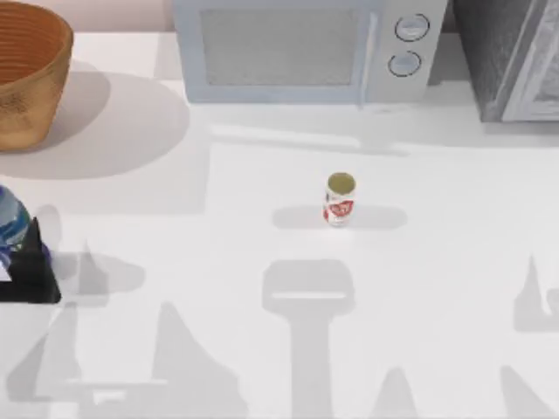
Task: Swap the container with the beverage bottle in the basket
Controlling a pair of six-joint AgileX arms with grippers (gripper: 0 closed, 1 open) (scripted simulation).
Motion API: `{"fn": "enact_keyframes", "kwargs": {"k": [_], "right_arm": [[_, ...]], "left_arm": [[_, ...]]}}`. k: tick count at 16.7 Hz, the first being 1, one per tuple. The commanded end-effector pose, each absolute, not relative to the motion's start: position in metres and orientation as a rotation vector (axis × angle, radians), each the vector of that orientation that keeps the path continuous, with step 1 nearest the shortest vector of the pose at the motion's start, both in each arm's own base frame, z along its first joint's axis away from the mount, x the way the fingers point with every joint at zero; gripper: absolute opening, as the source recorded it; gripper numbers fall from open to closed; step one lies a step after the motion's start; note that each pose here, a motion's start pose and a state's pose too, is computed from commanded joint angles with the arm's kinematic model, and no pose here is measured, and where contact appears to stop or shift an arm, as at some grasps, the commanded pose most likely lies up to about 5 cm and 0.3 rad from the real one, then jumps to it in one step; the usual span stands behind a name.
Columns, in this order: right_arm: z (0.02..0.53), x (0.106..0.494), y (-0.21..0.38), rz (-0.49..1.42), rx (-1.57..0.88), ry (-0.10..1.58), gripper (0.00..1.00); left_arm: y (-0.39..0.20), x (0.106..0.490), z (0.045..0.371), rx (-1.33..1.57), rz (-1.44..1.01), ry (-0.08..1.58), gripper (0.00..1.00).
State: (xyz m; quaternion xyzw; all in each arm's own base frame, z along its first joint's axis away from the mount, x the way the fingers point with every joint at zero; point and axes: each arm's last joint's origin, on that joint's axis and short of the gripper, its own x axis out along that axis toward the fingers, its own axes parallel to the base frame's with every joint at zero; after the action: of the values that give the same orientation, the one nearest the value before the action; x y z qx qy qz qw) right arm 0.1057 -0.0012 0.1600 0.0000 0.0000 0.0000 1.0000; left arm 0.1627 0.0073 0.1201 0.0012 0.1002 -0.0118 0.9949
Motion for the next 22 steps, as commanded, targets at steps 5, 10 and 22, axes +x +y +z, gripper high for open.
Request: {"fn": "enact_keyframes", "kwargs": {"k": [5,10,22], "right_arm": [[0.160,0.106,-0.001,0.000,0.000,0.000,1.00],[0.160,0.106,-0.001,0.000,0.000,0.000,1.00],[0.160,0.106,-0.001,0.000,0.000,0.000,1.00]], "left_arm": [[0.012,0.169,0.098,-0.001,-0.020,0.264,1.00],[0.014,0.172,0.087,-0.002,-0.021,0.287,1.00],[0.014,0.194,0.081,-0.002,-0.021,0.287,1.00]]}}
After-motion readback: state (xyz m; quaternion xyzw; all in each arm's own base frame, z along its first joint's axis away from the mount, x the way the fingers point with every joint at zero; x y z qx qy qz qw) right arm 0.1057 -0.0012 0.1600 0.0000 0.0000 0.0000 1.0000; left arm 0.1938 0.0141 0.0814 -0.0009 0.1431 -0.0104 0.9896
